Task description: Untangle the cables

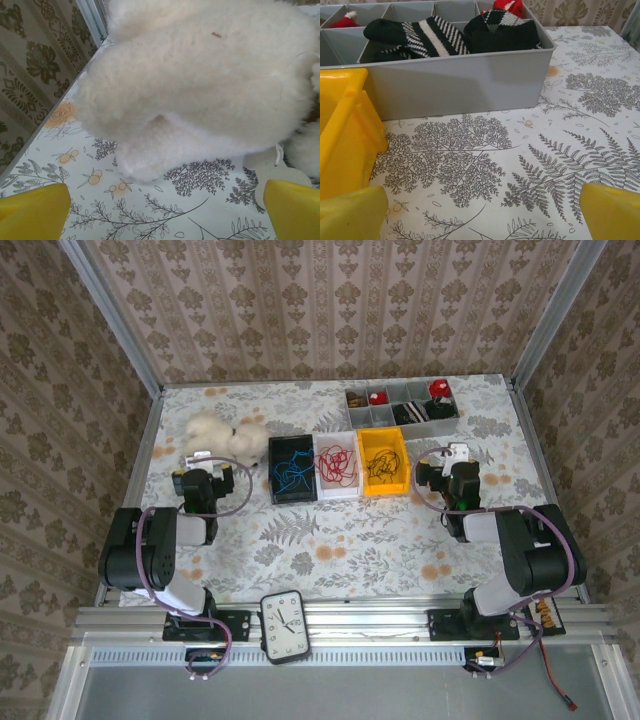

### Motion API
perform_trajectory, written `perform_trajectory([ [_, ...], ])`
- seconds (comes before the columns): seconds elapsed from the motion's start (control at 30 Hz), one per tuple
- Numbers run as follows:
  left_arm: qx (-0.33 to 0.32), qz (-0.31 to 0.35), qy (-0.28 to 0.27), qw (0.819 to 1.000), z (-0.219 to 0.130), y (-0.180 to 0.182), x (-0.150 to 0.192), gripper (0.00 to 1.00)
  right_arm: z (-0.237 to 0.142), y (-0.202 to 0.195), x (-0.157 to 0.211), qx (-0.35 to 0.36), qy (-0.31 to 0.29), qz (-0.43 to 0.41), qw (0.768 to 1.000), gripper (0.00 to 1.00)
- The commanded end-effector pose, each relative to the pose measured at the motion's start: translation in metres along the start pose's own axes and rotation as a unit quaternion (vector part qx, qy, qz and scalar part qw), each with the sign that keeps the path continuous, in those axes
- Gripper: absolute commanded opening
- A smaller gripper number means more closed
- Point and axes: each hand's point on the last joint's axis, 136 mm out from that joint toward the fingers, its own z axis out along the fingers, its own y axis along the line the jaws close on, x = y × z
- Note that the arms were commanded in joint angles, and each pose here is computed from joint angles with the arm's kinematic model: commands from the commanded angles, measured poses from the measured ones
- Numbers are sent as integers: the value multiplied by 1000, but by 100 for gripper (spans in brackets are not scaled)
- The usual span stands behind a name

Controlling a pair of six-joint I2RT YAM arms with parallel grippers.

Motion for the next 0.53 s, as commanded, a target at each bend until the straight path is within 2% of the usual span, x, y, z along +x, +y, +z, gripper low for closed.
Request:
perform_trajectory([
  [0.0,6,2,-24,1000,1,0,-14,100,-1,-7,-4,20,-11,0,1000,100],
  [0.3,5,2,-22,1000,2,0,-13,100,7,-7,-1,-9,10,16,1000,100],
  [0.5,5,2,-22,1000,2,0,-13,100,3,-4,-3,-18,1,10,1000,100],
])
